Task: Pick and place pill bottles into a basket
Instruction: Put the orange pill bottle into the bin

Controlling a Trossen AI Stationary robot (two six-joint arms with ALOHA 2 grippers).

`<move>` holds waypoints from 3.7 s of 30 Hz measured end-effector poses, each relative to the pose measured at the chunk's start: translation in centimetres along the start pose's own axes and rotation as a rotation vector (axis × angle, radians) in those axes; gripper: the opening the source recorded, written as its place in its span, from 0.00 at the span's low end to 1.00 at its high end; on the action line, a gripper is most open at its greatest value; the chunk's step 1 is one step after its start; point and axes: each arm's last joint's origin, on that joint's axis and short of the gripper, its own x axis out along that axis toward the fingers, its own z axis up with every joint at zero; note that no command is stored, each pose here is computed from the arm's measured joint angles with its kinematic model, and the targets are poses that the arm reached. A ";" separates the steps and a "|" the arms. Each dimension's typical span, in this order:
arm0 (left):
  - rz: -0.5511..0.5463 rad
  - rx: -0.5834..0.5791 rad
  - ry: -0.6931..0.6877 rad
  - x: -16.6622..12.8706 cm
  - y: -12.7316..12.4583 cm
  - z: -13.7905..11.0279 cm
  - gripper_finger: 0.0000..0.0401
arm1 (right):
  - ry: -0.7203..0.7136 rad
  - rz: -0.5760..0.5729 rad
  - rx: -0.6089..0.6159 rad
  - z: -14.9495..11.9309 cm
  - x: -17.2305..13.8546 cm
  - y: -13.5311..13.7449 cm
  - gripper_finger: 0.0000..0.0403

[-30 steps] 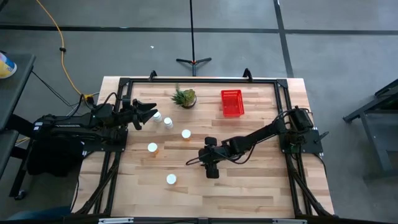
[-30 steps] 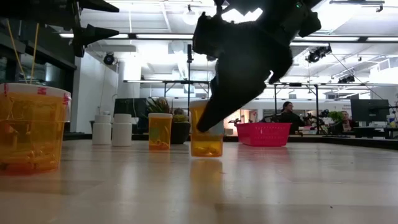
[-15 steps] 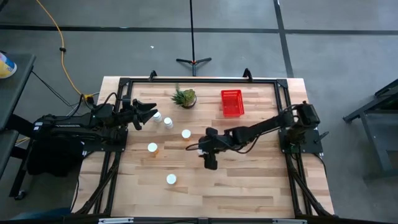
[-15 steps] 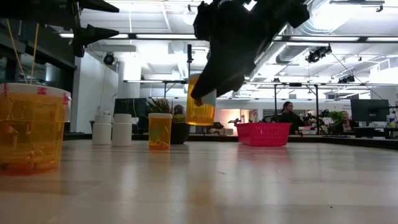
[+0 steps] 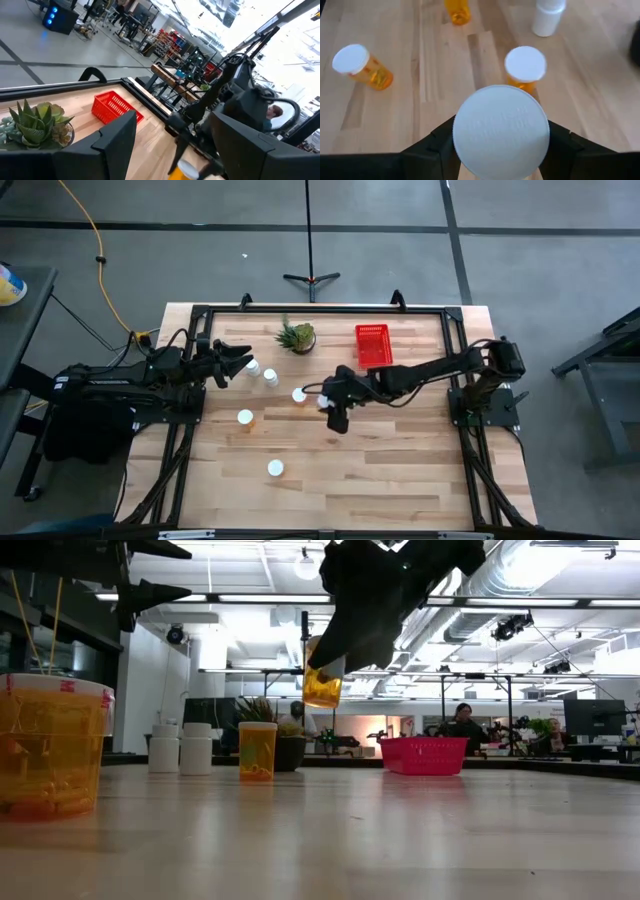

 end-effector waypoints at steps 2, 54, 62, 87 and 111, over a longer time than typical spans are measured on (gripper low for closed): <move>-0.001 0.000 0.001 0.0 0.0 0.0 0.72 | 0.002 -0.008 0.011 0.2 -0.3 -0.5 0.48; -0.003 -0.004 0.001 0.0 0.0 0.0 0.72 | 0.068 -0.371 0.270 1.4 -6.5 -14.9 0.48; -0.003 -0.004 0.001 0.0 0.0 0.0 0.72 | 0.065 -0.444 0.307 1.2 -7.3 -17.4 0.48; -0.001 -0.003 0.002 0.0 0.0 0.0 0.72 | 0.009 -0.736 0.617 -0.9 -8.7 -22.1 0.48; 0.012 0.006 -0.001 0.0 0.1 0.0 0.72 | -0.002 -0.742 0.672 -5.2 -6.2 -21.5 0.48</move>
